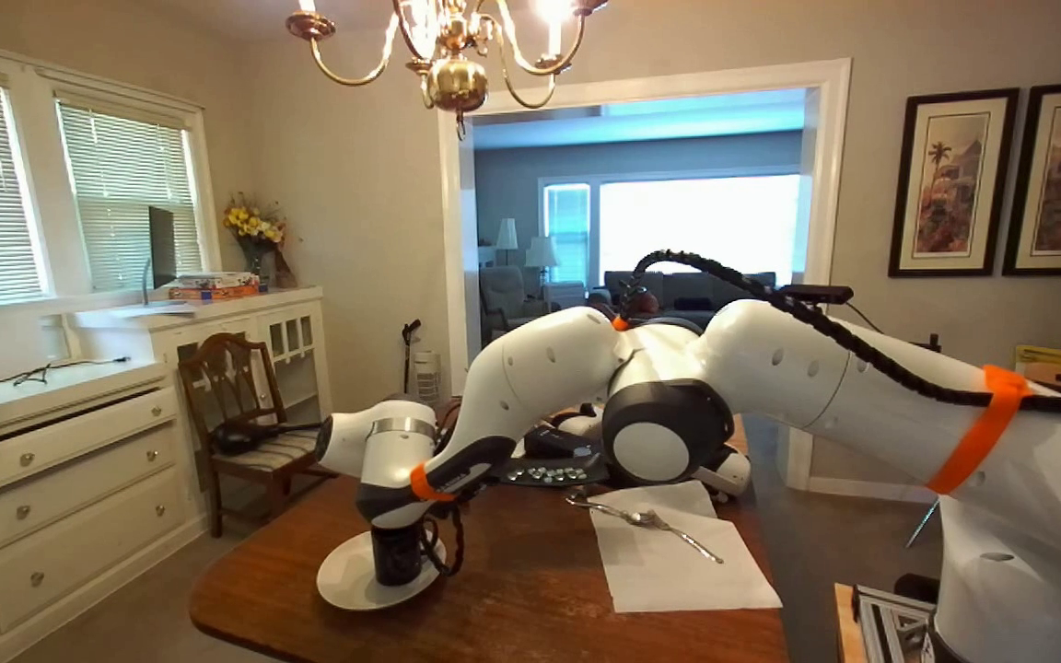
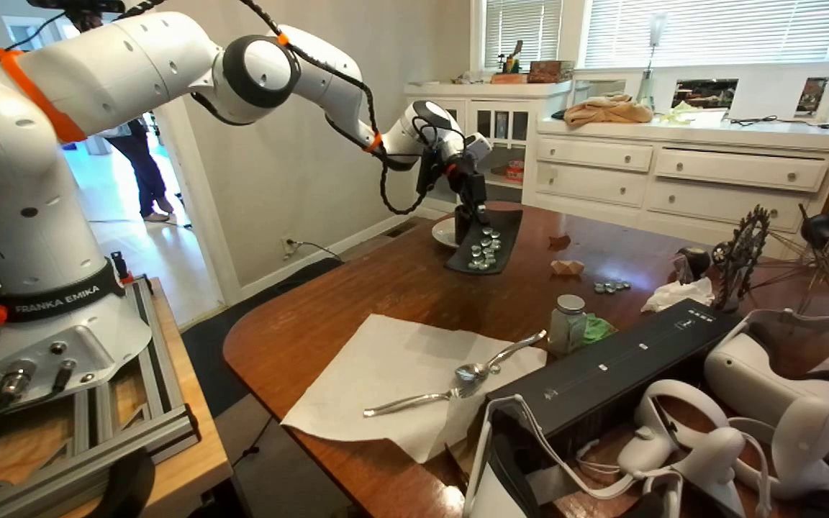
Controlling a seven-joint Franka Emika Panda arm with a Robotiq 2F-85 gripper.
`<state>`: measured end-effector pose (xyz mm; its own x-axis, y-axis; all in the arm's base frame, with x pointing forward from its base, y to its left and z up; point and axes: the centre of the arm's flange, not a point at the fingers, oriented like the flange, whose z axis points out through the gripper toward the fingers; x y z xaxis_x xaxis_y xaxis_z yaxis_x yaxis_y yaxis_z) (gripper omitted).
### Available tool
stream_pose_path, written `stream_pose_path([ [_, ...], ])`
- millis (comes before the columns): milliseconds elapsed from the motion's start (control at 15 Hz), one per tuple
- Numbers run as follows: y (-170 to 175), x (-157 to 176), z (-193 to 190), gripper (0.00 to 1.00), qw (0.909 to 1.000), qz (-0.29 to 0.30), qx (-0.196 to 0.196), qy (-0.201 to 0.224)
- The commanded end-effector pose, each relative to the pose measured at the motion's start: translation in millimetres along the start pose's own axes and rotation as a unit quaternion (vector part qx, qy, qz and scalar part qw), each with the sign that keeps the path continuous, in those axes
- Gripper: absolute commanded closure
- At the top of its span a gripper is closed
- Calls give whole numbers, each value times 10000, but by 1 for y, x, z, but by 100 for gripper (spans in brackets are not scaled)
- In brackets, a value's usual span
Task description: Move the black plate backwards
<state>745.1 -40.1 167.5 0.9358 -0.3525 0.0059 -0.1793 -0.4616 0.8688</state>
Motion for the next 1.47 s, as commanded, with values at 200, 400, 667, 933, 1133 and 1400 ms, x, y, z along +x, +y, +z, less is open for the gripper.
stream_pose_path([
  [200,-26,-30,20,98,9993,-78,-2,372],
  [400,-43,-38,19,98,9983,-210,69,531],
  [667,-57,-53,17,98,9972,-354,107,651],
  [933,-61,-68,17,98,9948,-532,102,858],
  [1133,-61,-80,15,98,9922,-640,66,1065],
  [1400,-61,-93,10,98,9902,-705,32,1202],
])
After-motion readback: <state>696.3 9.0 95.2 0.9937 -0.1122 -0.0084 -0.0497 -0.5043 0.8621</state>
